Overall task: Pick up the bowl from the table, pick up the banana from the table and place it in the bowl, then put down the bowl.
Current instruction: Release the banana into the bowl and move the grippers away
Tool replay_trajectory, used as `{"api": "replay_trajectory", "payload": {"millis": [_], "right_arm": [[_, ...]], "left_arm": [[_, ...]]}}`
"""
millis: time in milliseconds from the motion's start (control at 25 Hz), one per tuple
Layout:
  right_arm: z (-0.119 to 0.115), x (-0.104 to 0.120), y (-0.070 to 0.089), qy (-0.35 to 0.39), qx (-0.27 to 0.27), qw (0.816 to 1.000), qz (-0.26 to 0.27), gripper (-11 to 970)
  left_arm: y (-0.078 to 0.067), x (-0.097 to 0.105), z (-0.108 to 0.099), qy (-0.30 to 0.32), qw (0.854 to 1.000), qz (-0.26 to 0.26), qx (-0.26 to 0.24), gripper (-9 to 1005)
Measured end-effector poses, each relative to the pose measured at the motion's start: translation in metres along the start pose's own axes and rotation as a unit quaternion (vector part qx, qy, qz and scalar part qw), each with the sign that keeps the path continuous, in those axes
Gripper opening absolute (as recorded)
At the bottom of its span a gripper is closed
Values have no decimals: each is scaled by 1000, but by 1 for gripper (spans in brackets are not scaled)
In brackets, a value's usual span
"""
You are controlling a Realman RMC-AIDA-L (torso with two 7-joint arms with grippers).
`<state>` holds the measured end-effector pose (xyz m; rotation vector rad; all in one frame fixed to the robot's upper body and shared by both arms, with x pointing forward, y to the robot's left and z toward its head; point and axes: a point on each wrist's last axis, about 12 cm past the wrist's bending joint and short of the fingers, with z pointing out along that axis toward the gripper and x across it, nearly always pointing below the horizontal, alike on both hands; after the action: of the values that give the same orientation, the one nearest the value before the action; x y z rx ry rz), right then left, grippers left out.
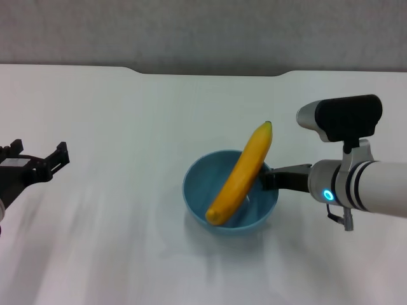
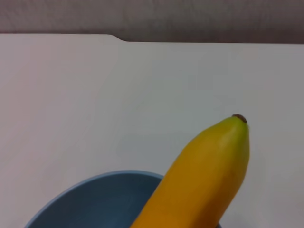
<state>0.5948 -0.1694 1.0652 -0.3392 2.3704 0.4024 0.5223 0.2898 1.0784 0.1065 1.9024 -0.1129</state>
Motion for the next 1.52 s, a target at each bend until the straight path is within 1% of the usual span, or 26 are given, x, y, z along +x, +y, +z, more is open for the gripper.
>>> {"api": "replay_trajectory", "payload": {"millis": [240, 920, 1200, 1360, 1520], "right_arm": [[3, 6, 2, -3, -2, 1000, -1, 134], [4, 10, 0, -2, 0, 1000, 0, 139], [3, 11, 1, -2, -1, 1000, 0, 199], [-2, 13, 3, -10, -6, 1000, -1, 233], [-13, 13, 3, -28, -6, 1000, -8, 411]], "left_arm": [[1, 0, 0, 0, 1000, 0, -2, 894], [3, -1, -1, -2, 1000, -1, -3, 893], [4, 0, -1, -1, 1000, -2, -4, 893], [6, 1, -3, 0, 1000, -4, -7, 894], [8, 1, -4, -1, 1000, -8, -9, 894]]}}
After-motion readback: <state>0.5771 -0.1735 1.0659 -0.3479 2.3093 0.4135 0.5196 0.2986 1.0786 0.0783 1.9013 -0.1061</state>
